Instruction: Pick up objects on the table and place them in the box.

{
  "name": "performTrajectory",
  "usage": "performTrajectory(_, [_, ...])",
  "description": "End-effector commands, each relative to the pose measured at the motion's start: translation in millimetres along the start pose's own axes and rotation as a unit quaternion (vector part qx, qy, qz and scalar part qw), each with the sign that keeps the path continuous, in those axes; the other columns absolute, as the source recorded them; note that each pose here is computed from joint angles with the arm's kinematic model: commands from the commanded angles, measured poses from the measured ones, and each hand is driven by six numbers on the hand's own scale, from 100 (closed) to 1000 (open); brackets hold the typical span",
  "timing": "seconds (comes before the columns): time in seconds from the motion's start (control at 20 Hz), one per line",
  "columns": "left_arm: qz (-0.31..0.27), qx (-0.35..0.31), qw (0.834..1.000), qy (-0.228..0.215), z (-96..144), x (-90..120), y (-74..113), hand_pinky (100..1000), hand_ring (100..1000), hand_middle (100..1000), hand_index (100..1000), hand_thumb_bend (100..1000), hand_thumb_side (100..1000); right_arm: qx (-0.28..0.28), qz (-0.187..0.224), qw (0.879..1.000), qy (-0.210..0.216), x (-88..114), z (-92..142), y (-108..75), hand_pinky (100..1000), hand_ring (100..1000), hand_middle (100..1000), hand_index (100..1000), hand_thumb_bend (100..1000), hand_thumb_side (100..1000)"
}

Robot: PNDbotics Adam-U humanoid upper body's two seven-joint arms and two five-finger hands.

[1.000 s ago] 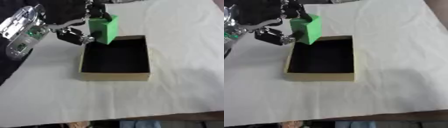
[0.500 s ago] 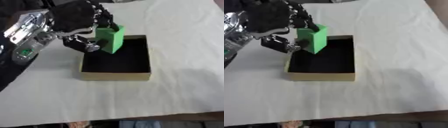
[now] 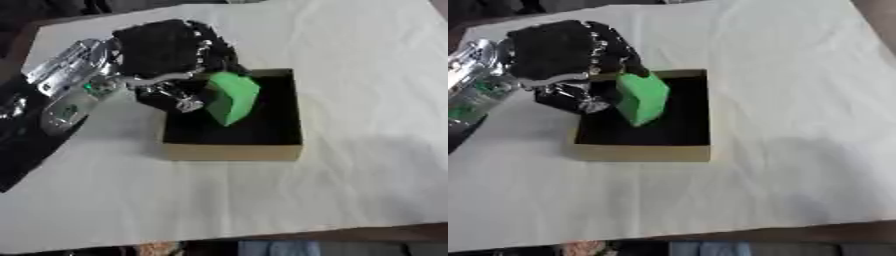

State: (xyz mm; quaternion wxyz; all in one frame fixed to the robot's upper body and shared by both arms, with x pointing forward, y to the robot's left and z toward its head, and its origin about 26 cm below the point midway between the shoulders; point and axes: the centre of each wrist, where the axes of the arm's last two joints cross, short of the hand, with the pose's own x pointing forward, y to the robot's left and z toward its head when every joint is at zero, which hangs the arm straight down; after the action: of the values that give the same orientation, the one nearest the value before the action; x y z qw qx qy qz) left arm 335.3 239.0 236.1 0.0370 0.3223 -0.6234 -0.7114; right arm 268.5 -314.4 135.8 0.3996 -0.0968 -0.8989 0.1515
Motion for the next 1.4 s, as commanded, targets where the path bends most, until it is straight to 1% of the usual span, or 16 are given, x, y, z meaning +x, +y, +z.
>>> performTrajectory(0.05, [-0.013,-0.009,1.0,0.0,2.0,-3.3,1.6,820,819,794,924,255,402,-0.001,0.002,1.0,-0.016,6.4,-4.6,-1.8,813,834,795,918,100,588])
performTrajectory(0.1, [-0.014,-0.009,1.0,-0.001,2.1,-3.1,1.1,820,819,794,924,255,402,-0.002,0.002,1.0,-0.015,6.3,-4.5,-1.8,813,834,795,918,100,588])
performTrajectory(0.15, [-0.015,-0.01,1.0,-0.002,2.3,-2.9,0.5,841,832,808,931,390,518,-0.002,0.002,1.0,-0.015,6.3,-4.5,-1.9,813,834,795,918,100,588])
performTrajectory(0.25, [-0.016,-0.011,1.0,-0.003,3.1,-2.4,-0.4,854,842,818,935,498,614,-0.003,0.002,1.0,-0.015,6.3,-4.5,-1.9,813,834,795,918,100,588])
performTrajectory(0.3, [-0.016,-0.01,1.0,-0.003,3.6,-2.2,-0.6,855,843,819,936,505,620,-0.003,0.002,1.0,-0.015,6.3,-4.5,-2.0,813,834,795,918,100,588])
performTrajectory(0.35, [-0.016,-0.012,1.0,-0.002,4.4,-2.1,-1.5,859,847,824,938,535,658,-0.003,0.002,1.0,-0.014,6.3,-4.4,-2.0,813,834,795,918,100,588])
performTrajectory(0.5, [-0.012,-0.015,1.0,0.001,6.8,-2.0,-3.6,863,851,829,941,553,680,-0.004,0.003,1.0,-0.013,6.1,-4.0,-2.1,813,835,795,918,100,588])
performTrajectory(0.7, [0.0,-0.006,1.0,0.009,13.0,-0.9,-2.2,860,847,828,942,521,683,-0.005,0.004,1.0,-0.012,6.1,-3.8,-2.5,814,835,795,918,100,588])
performTrajectory(0.8, [0.018,0.009,1.0,0.018,18.0,1.1,-0.8,855,840,824,942,471,687,-0.007,0.007,1.0,-0.011,6.1,-3.4,-3.8,814,835,796,919,100,586])
performTrajectory(0.85, [0.028,0.016,0.999,0.021,20.3,2.2,0.3,855,840,824,942,471,687,-0.008,0.009,1.0,-0.01,6.1,-3.1,-4.7,814,835,796,919,100,586])
performTrajectory(0.9, [0.037,0.022,0.999,0.024,22.3,3.3,1.7,849,832,819,942,414,687,-0.009,0.011,1.0,-0.009,6.1,-2.8,-5.8,815,836,796,920,100,578])
performTrajectory(1.05, [0.086,0.056,0.994,0.039,31.6,7.6,3.8,838,817,810,940,335,693,-0.012,0.034,0.999,-0.008,6.7,0.1,-17.0,818,838,799,922,100,559])
performTrajectory(1.1, [0.103,0.067,0.992,0.043,34.5,9.1,4.7,837,815,809,940,326,694,-0.013,0.045,0.999,-0.008,7.3,1.2,-22.4,818,839,799,922,100,556])
performTrajectory(1.15, [0.117,0.077,0.989,0.048,37.1,10.2,6.3,833,810,807,941,292,701,-0.015,0.054,0.998,-0.008,7.9,2.3,-27.3,819,841,802,923,100,652])
performTrajectory(1.2, [0.131,0.089,0.986,0.054,39.5,11.6,7.6,832,810,805,940,279,703,-0.018,0.064,0.998,-0.007,8.7,3.7,-33.0,820,841,802,923,100,546])
performTrajectory(1.4, [0.183,0.141,0.969,0.082,47.3,14.3,6.7,822,800,797,937,178,729,-0.047,0.092,0.995,0.011,10.9,12.7,-53.6,819,846,808,925,100,551])
